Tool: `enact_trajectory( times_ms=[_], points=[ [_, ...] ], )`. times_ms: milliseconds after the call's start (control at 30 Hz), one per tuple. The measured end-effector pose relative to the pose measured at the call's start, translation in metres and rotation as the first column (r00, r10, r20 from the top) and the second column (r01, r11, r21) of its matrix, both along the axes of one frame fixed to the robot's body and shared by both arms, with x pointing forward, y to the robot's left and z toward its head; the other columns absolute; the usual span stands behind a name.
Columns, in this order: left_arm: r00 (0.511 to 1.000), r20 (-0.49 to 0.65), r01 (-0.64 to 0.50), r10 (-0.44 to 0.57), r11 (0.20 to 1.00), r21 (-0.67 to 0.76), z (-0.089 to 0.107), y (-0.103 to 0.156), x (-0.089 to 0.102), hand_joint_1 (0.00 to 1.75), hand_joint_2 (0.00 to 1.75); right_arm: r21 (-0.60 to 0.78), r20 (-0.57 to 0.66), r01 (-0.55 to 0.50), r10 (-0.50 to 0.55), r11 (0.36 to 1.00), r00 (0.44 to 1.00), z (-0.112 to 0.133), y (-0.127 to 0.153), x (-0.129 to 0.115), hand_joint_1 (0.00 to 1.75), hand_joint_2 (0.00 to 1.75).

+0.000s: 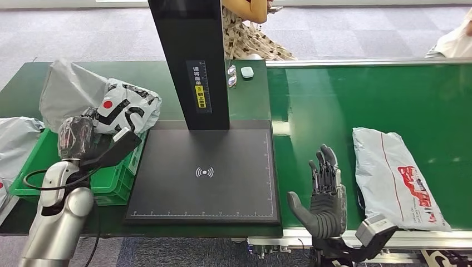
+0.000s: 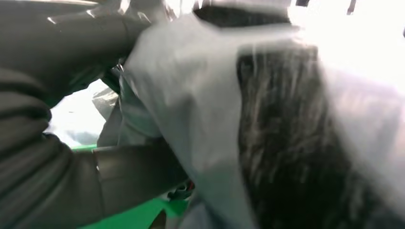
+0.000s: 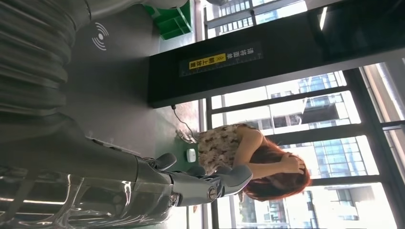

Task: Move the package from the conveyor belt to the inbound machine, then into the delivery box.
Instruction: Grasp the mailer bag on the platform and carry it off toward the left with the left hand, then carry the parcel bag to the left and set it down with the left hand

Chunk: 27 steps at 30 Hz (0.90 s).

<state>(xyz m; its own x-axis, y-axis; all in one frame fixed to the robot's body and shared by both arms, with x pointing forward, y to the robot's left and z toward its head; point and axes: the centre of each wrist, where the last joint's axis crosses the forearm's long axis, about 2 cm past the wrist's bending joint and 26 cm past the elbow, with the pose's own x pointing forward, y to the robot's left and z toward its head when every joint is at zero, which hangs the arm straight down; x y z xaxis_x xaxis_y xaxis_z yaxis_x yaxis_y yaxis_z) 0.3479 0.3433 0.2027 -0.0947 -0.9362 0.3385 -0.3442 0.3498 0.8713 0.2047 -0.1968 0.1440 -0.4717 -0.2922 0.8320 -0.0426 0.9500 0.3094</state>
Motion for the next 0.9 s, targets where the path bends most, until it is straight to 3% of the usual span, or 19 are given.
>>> enact_trajectory(
  times_ms=[167, 300, 333, 467, 900],
  points=[
    [0.993, -0.073, -0.091, 0.095, 0.994, 0.058, 0.0, 0.027, 0.027, 1.75, 1.75, 0.0, -0.002, 0.004, -0.004, 1.0, 1.0, 0.002, -0.002, -0.002, 0.0, 1.75],
    [0.981, -0.118, -0.142, 0.153, 0.985, 0.098, 0.001, 0.043, 0.037, 1.75, 1.75, 0.001, -0.002, 0.006, -0.006, 1.0, 1.0, 0.003, -0.002, -0.003, 0.0, 1.75],
    [0.977, -0.131, -0.155, 0.169, 0.982, 0.112, 0.0, 0.047, 0.038, 1.68, 1.75, 0.001, -0.002, 0.006, -0.006, 1.0, 1.0, 0.003, -0.002, -0.003, 0.0, 1.75],
    [0.952, -0.189, -0.21, 0.24, 0.963, 0.167, -0.002, 0.065, 0.043, 0.0, 1.75, 0.001, -0.003, 0.012, -0.012, 1.0, 1.0, 0.003, -0.003, -0.002, 0.0, 1.75],
    [0.929, -0.265, -0.221, 0.257, 0.962, 0.158, -0.006, 0.092, 0.044, 0.0, 1.75, 0.011, -0.006, 0.024, -0.024, 1.0, 1.0, 0.002, -0.001, 0.001, 0.0, 1.75]
  ],
)
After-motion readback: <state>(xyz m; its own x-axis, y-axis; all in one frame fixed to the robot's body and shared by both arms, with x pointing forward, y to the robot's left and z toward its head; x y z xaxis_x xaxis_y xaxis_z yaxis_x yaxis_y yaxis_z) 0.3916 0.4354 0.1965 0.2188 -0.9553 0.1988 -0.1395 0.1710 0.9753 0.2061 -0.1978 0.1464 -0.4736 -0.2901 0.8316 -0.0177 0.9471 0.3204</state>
